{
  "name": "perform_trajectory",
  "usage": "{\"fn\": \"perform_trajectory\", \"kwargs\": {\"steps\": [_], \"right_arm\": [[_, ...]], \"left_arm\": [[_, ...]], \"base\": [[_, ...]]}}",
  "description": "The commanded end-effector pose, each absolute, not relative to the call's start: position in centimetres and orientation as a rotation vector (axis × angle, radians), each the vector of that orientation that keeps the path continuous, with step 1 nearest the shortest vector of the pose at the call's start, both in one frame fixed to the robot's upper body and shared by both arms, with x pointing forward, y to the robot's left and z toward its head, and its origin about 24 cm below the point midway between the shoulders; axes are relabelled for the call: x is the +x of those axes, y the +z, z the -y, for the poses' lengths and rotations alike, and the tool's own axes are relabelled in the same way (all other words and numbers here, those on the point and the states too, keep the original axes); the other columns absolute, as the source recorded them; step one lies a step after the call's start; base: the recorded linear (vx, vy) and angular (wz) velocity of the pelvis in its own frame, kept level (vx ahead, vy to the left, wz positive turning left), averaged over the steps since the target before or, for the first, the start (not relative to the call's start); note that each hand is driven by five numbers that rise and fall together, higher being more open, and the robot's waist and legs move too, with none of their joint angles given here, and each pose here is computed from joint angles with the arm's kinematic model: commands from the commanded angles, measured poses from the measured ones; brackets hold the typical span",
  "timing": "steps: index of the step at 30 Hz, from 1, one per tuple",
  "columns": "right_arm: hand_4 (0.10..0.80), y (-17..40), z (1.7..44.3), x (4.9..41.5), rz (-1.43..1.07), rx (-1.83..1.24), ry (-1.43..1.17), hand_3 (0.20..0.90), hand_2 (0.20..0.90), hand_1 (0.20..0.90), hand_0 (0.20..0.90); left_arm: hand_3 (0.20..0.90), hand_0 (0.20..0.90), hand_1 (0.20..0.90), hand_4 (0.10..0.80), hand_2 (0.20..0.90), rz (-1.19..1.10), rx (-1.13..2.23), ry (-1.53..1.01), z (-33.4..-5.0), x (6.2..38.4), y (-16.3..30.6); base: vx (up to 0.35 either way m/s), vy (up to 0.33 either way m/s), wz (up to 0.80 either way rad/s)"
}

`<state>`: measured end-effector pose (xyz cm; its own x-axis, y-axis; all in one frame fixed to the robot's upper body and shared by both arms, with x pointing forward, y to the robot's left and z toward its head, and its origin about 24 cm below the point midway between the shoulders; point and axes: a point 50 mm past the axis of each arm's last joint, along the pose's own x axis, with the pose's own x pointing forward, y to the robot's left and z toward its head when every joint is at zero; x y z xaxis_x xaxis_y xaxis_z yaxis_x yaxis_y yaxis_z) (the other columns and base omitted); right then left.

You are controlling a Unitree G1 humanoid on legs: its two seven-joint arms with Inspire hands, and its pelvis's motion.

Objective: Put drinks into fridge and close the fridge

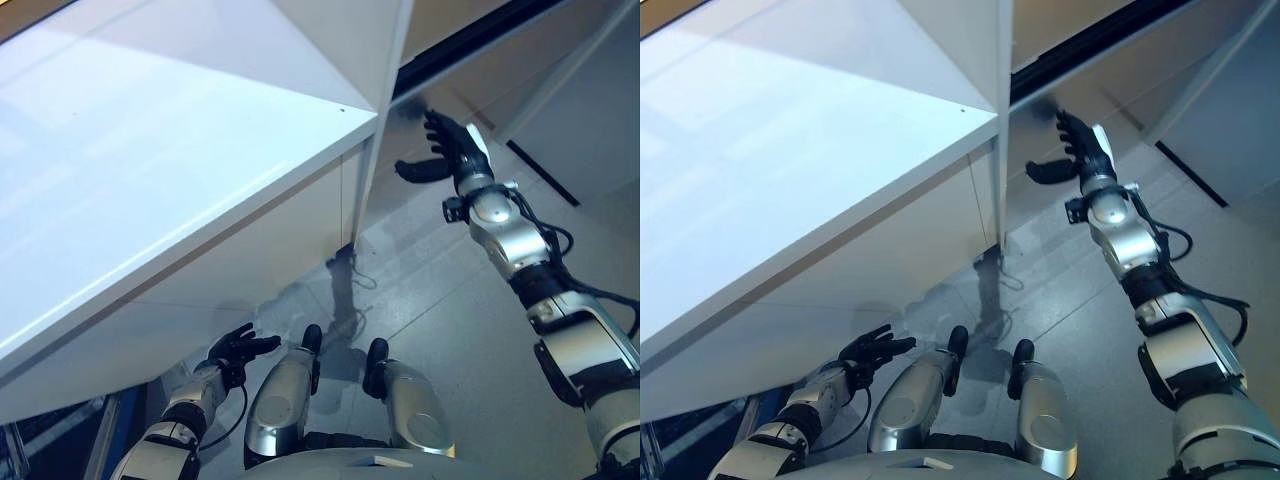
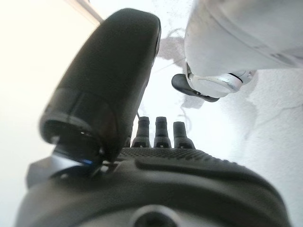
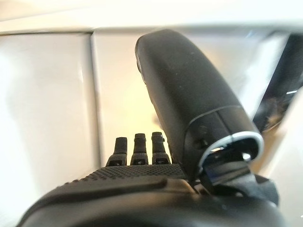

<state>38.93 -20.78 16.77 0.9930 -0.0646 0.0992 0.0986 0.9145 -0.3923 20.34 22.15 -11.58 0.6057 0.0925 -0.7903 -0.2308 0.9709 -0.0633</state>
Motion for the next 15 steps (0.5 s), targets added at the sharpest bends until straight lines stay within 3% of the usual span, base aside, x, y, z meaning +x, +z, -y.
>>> {"fn": "perform_trajectory", "kwargs": {"steps": [1,7,11,15], "right_arm": [[0.8,27.8,12.7,38.5,0.623,-0.275,0.101,0.9,0.9,0.9,0.9],[0.8,23.6,15.0,37.9,0.498,-0.158,0.081,0.9,0.9,0.9,0.9],[0.8,16.3,16.4,36.0,0.296,-0.159,0.118,0.9,0.9,0.9,0.9],[0.8,5.5,21.2,30.0,0.002,-0.188,0.051,0.9,0.9,0.9,0.9]], "left_arm": [[0.9,0.9,0.9,0.8,0.9,-0.926,-0.037,0.14,-23.9,18.1,-12.1],[0.9,0.9,0.9,0.8,0.9,-0.957,-0.056,0.219,-24.4,16.1,-12.8],[0.9,0.9,0.9,0.8,0.9,-0.963,-0.088,0.289,-24.9,14.3,-13.3],[0.9,0.9,0.9,0.8,0.9,-0.974,-0.129,0.342,-25.3,12.6,-13.6]], "base": [[-0.036,0.012,0.1],[-0.047,0.007,0.01],[-0.041,-0.015,-0.12],[-0.035,-0.05,-0.23]]}}
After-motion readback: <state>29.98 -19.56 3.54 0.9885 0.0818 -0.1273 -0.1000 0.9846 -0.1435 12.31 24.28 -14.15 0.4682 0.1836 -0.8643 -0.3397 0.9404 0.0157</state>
